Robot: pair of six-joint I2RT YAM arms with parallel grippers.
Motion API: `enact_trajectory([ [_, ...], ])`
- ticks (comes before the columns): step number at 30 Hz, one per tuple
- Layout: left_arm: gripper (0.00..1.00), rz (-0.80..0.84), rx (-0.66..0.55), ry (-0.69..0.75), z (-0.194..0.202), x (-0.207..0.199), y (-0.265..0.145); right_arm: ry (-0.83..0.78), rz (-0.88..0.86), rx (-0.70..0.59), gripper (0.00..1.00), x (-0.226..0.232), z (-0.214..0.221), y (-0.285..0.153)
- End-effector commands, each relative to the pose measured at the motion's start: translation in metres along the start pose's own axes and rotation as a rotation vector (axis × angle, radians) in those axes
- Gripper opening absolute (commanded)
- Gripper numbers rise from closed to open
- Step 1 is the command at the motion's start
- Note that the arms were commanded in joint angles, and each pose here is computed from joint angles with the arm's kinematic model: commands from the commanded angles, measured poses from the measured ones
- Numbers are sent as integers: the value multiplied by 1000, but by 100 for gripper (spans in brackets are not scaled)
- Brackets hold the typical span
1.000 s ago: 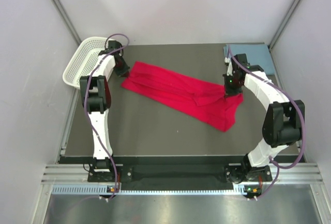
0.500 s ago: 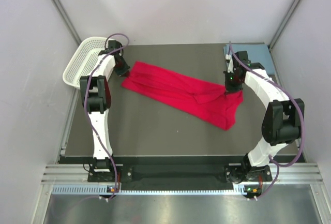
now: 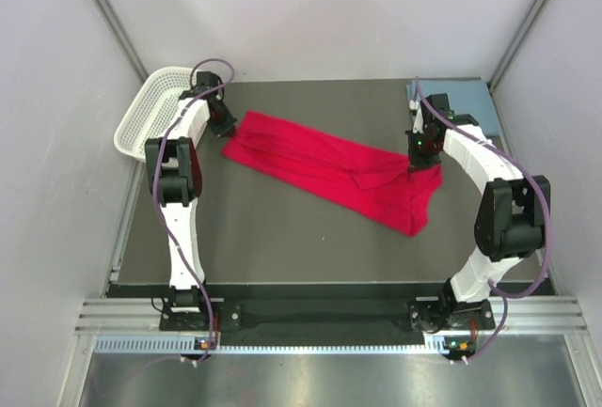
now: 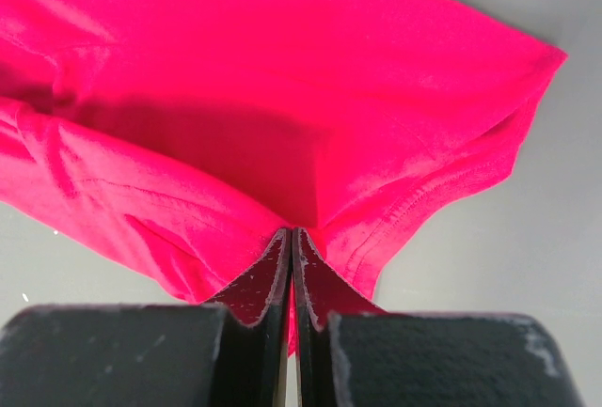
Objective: Fold and stack the t-shirts
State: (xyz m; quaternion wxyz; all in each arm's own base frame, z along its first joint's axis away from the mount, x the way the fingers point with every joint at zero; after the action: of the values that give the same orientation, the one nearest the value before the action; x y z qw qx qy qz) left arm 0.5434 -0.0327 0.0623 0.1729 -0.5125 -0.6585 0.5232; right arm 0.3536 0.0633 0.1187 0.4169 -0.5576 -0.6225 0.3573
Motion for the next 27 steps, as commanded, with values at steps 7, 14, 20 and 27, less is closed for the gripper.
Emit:
enact_trajectory([
  [7,7,68,-122,-11,-35,-23,-30,21,22,-68,0,-6,-21,1],
  [14,49,137,-89,7,-25,-45,-24,52,63,-43,0,-13,-19,14],
  [20,64,119,-177,136,-28,-65,-57,134,167,-21,4,-27,-14,31],
  [27,64,94,-229,257,5,-68,-101,127,230,-5,19,-38,-22,28],
])
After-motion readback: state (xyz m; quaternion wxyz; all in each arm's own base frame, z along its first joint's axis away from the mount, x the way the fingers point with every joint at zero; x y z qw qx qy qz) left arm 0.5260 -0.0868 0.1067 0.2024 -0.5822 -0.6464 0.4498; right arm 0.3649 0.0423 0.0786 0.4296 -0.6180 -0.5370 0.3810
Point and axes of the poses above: each gripper's point midway between its finger pads, its own y axis out along the fingers, its own x axis along the line the jaws close on, z = x × y, the point moved 2 cm from there along -y, back along the fingers, and after that the axes turned 2 degrees about y, right-handed, at the moved point
